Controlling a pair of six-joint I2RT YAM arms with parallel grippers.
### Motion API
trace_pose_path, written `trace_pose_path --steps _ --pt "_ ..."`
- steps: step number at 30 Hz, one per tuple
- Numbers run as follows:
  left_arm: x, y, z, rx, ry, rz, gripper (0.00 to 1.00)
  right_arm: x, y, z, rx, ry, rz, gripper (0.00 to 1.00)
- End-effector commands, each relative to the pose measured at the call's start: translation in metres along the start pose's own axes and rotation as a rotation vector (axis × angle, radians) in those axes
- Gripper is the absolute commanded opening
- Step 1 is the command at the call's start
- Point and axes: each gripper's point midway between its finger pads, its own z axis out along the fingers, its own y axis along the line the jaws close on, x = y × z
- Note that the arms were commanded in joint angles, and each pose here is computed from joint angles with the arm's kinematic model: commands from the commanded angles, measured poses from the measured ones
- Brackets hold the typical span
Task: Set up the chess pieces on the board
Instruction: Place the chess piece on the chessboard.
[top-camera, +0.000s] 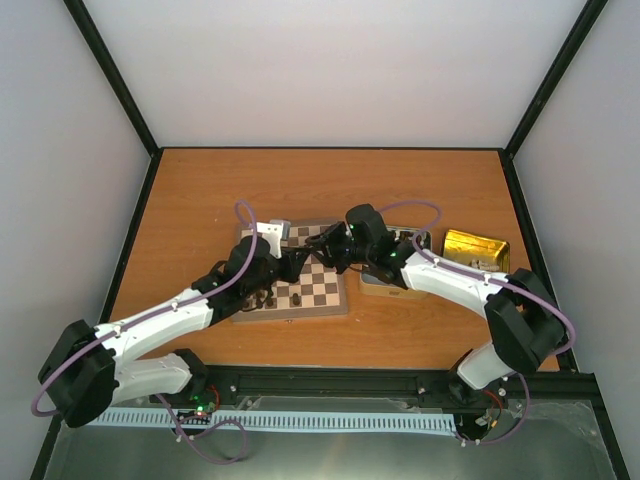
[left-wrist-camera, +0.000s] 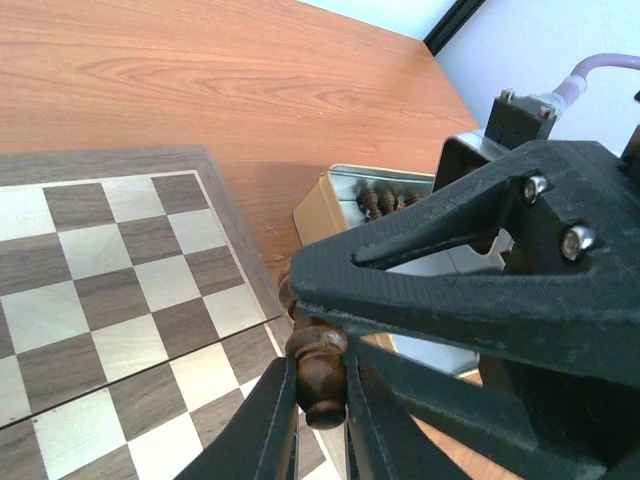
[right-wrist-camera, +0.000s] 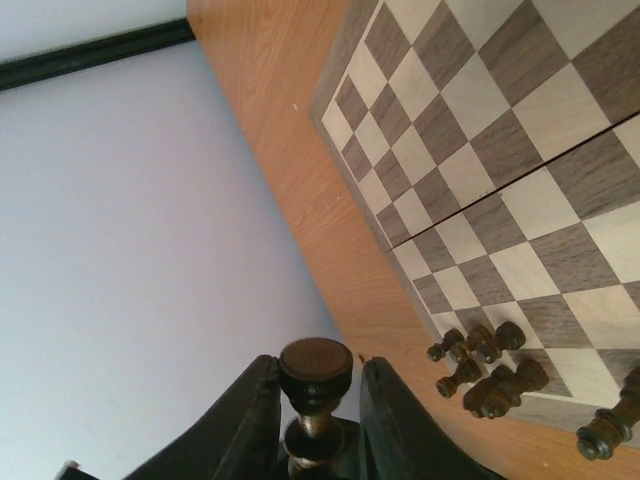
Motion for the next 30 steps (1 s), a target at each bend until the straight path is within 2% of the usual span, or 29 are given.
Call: trace_pose_path --steps 1,3,4,6,8,11,15,17,26,30 --pt "-0.028 -0.013 -0.007 -0.004 -0.051 0.053 0.03 0.011 0.005 0.005 -0.004 0.039 -0.043 0.33" --pt "-0.025 -0.011 -0.008 -0.03 -0.001 0.069 0.02 0.007 0.005 0.005 -0.001 0.025 -0.095 0.53" --pt "-0.021 -0.011 -0.008 -0.045 0.037 0.082 0.02 0.003 0.004 0.004 0.012 0.011 -0.13 0.59" --pt "-0.008 -0.002 -0.01 -0.101 0.143 0.114 0.02 -0.008 0.003 -0.001 0.036 -0.032 -0.201 0.68" --pt "0.012 0.009 -0.015 -0.157 0.274 0.163 0.02 -0.02 0.001 -0.012 0.059 -0.08 -0.25 0.71" --pt "0.037 0.033 -0.027 -0.282 0.464 0.223 0.02 -0.04 -0.004 -0.033 0.088 -0.181 -0.315 0.73" --pt "0.045 0.048 -0.04 -0.393 0.604 0.265 0.02 -0.06 -0.023 -0.06 0.189 -0.312 -0.372 0.73" --pt "0.045 0.044 -0.04 -0.39 0.654 0.268 0.02 -0.066 -0.031 -0.069 0.221 -0.355 -0.383 0.73" --pt "0.07 0.068 -0.026 -0.48 0.852 0.328 0.01 -0.069 -0.042 -0.079 0.248 -0.378 -0.404 0.73" --pt "0.075 0.073 -0.02 -0.496 0.88 0.332 0.02 -0.068 -0.044 -0.077 0.251 -0.369 -0.41 0.73"
